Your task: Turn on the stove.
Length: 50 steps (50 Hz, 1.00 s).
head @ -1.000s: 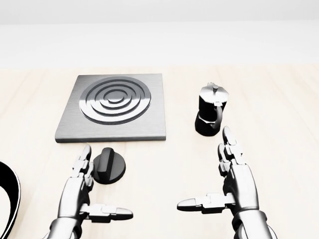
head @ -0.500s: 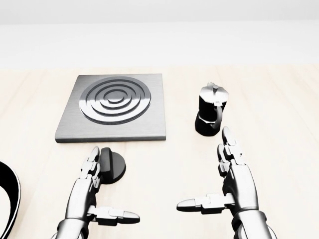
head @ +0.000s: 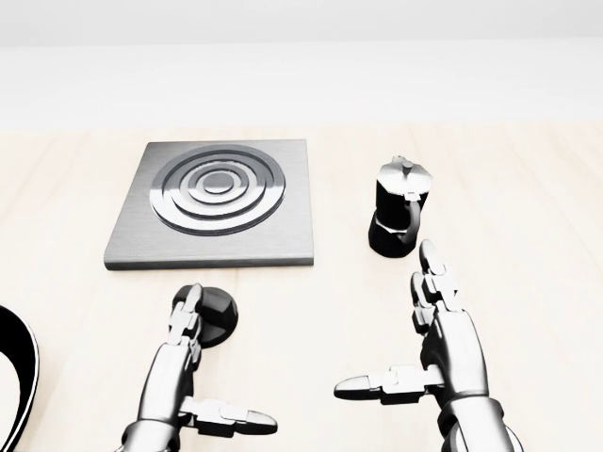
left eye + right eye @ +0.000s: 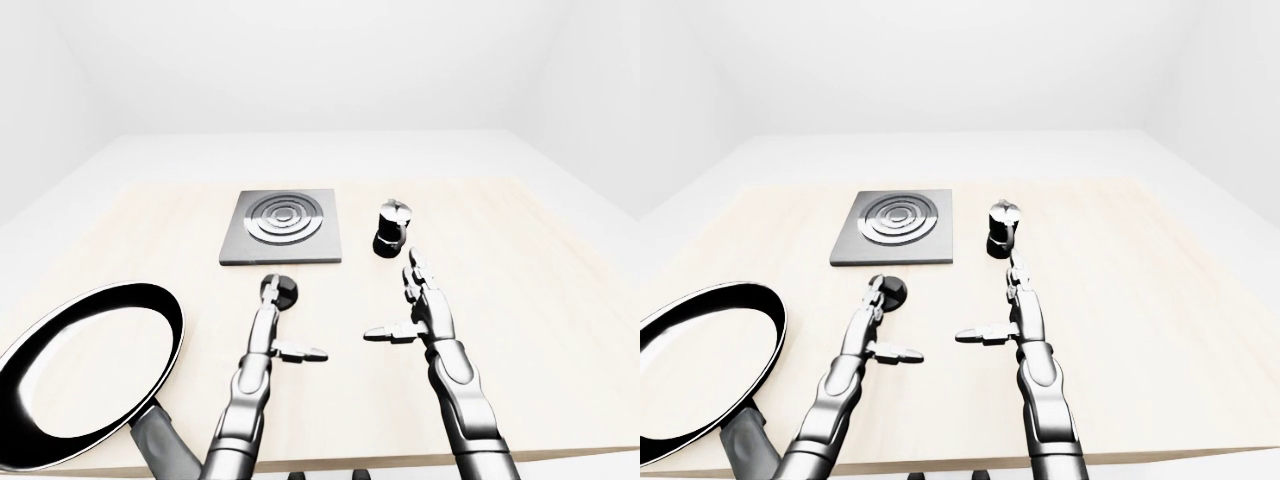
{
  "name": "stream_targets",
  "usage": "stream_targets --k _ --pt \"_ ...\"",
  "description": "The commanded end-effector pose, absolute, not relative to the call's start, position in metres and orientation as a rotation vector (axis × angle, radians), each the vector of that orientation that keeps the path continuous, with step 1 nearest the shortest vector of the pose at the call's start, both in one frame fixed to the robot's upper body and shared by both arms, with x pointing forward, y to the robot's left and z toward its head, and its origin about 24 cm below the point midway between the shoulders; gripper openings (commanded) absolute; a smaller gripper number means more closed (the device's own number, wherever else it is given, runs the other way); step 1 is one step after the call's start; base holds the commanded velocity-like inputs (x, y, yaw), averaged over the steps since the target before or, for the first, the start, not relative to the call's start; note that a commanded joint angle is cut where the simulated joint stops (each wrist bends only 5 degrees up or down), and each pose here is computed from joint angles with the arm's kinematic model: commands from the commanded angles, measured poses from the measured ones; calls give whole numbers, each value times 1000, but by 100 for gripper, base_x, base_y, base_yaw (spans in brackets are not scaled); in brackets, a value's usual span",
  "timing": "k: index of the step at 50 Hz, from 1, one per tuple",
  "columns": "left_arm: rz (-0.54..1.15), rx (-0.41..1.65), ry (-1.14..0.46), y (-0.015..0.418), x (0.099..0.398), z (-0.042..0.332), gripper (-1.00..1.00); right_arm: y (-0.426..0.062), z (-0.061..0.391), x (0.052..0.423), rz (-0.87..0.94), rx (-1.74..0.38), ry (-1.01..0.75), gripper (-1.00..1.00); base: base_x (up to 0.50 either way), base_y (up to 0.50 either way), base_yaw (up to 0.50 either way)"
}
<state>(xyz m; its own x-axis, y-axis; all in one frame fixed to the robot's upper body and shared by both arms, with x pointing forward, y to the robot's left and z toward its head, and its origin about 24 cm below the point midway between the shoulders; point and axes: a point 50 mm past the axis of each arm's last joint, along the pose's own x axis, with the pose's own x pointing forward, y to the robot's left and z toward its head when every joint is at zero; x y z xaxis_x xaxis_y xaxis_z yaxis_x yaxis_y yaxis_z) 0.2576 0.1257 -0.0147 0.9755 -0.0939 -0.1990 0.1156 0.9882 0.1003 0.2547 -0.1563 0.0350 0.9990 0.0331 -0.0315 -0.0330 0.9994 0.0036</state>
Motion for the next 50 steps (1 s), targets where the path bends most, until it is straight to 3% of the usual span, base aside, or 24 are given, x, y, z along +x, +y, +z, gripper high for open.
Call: stream_targets --k 1,25,50 --pt "-157 107 115 115 251 2 100 -156 35 255 33 4 33 100 0 0 0" --pt "-115 126 -157 119 232 65 100 -156 33 255 36 2 35 100 0 0 0" --pt "-25 133 -338 141 208 131 100 -156 34 254 37 2 36 100 0 0 0"
